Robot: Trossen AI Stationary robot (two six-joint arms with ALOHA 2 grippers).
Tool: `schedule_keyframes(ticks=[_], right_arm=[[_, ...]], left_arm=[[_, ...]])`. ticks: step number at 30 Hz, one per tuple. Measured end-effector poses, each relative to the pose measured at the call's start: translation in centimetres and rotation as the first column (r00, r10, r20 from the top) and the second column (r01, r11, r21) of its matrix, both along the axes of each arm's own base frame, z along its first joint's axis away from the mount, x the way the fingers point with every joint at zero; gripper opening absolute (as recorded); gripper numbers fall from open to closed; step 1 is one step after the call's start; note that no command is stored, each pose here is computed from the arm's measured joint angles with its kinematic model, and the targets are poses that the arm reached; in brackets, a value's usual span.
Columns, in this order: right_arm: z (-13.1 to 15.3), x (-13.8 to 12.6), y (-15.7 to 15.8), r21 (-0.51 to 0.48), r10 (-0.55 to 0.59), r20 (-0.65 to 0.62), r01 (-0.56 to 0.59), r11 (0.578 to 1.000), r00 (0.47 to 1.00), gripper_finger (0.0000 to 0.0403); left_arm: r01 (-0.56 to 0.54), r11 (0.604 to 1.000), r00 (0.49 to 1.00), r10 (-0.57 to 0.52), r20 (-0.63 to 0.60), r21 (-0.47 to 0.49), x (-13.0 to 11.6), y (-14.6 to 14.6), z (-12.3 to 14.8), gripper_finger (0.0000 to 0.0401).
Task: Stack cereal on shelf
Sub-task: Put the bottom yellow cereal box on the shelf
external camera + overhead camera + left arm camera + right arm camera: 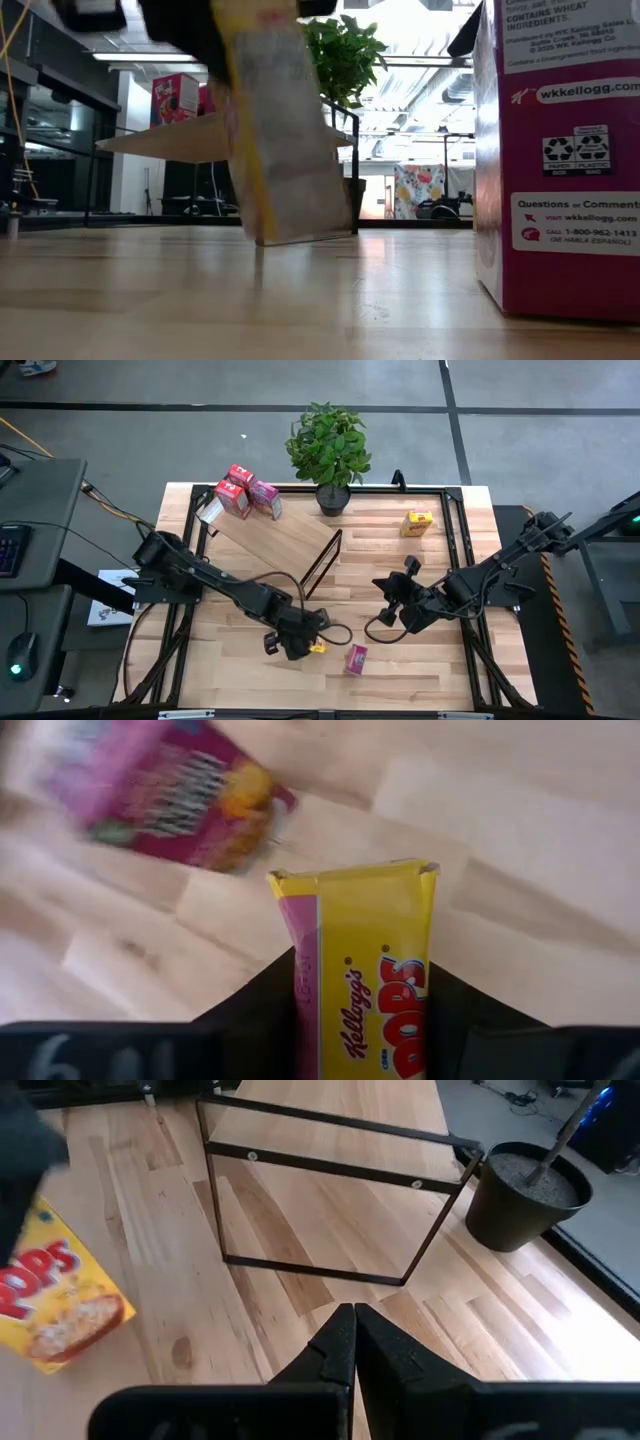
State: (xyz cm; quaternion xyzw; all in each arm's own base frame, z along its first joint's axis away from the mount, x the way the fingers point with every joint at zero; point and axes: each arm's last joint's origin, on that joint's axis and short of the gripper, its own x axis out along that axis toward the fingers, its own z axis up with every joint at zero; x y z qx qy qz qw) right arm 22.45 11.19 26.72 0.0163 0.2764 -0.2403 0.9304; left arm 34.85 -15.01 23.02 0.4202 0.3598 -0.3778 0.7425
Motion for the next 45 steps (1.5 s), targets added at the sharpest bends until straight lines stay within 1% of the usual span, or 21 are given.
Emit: schedule_keyframes(ticks=[3,5,7,8,11,13,14,16,17,19,21,23,25,27,29,30,31,34,39,43,45], right_arm=[[0.0,0.0,0.0,-0.009,-0.003,0.002,0.003,1.0,1.0,0.0],[0.0,0.0,0.0,-0.017,0.004,-0.003,-0.004,1.0,1.0,0.0],[0.1,0.0,0.0,-0.014,0.004,0.002,-0.004,1.0,1.0,0.0],[0.1,0.0,0.0,-0.015,0.004,0.002,-0.004,1.0,1.0,0.0],[0.1,0.1,0.0,-0.012,0.004,0.008,-0.004,1.0,1.0,0.0],[0.1,0.1,0.0,-0.012,0.002,0.012,-0.002,1.0,1.0,0.0],[0.2,0.1,0.0,-0.013,-0.001,0.017,0.001,1.0,1.0,0.0],[0.2,0.1,0.0,-0.016,-0.003,0.02,0.003,1.0,1.0,0.0],[0.2,0.1,0.0,-0.018,-0.007,0.025,0.008,1.0,1.0,0.0],[0.2,0.2,0.0,-0.02,-0.011,0.031,0.012,1.0,0.999,0.0],[0.3,0.2,0.0,-0.02,-0.013,0.033,0.014,1.0,0.999,0.0],[0.2,0.2,-0.1,-0.019,-0.017,0.032,0.018,1.0,0.999,0.0],[0.2,0.2,-0.1,-0.018,-0.017,0.031,0.018,1.0,0.999,0.0],[0.2,0.2,-0.1,-0.019,-0.017,0.03,0.018,1.0,0.999,0.0],[0.2,0.2,-0.1,-0.019,-0.017,0.03,0.018,1.0,0.999,0.0],[0.2,0.2,-0.1,-0.019,-0.017,0.03,0.018,1.0,0.999,0.0],[0.2,0.2,-0.1,-0.018,-0.016,0.028,0.017,1.0,0.999,0.0],[0.2,0.2,-0.1,-0.016,-0.013,0.025,0.013,1.0,1.0,0.0],[0.2,0.2,-0.1,-0.016,-0.013,0.023,0.013,1.0,1.0,0.0],[0.2,0.2,-0.1,-0.017,-0.012,0.022,0.013,1.0,1.0,0.0],[0.2,0.2,-0.1,-0.015,-0.014,0.023,0.014,1.0,1.0,0.0]], left_arm=[[-0.073,0.996,0.997,0.072,-0.011,-0.042,-1.7,0.4,2.5,0.0122],[-0.133,0.989,0.991,0.134,0.003,-0.058,-3.2,0.8,5.0,0.0124],[-0.222,0.973,0.973,0.225,0.056,-0.063,-5.1,1.4,8.0,0.0124],[-0.261,0.962,0.957,0.268,0.11,-0.077,-6.1,1.8,9.7,0.0124],[-0.338,0.937,0.884,0.349,0.311,-0.092,-8.9,3.4,13.8,0.0124],[-0.398,0.91,0.804,0.408,0.433,-0.12,-10.2,5.1,16.1,0.0124],[-0.443,0.887,0.765,0.451,0.459,-0.132,-10.5,6.3,16.8,0.0124],[-0.54,0.823,0.686,0.551,0.476,-0.176,-10.5,9.2,17.8,0.0124],[-0.584,0.792,0.663,0.593,0.457,-0.18,-10.3,10.7,17.9,0.0124],[-0.66,0.737,0.656,0.659,0.367,-0.144,-10.0,13.6,17.5,0.0124],[-0.705,0.684,0.625,0.724,0.291,-0.188,-9.2,16.3,17.9,0.0124],[-0.741,0.64,0.612,0.768,0.186,-0.205,-8.8,18.5,18.0,0.0124],[-0.771,0.607,0.597,0.794,0.114,-0.192,-8.1,20.3,17.8,0.0124],[-0.795,0.588,0.582,0.809,0.083,-0.149,-7.4,21.7,17.4,0.0124],[-0.81,0.57,0.566,0.821,0.069,-0.136,-6.7,22.8,16.9,0.0124],[-0.812,0.571,0.568,0.821,0.063,-0.122,-6.3,23.2,16.5,0.0124],[-0.808,0.582,0.579,0.813,0.055,-0.094,-6.0,23.6,16.0,0.0124],[-0.778,0.628,0.628,0.778,0.015,-0.004,-5.0,24.4,14.4,0.0124],[-0.734,0.674,0.674,0.738,-0.029,0.08,-3.9,24.9,12.7,0.0124],[-0.731,0.675,0.676,0.736,-0.03,0.095,-3.6,25.2,12.4,0.0124],[-0.741,0.665,0.666,0.745,-0.019,0.093,-3.6,25.3,12.4,0.0124]])
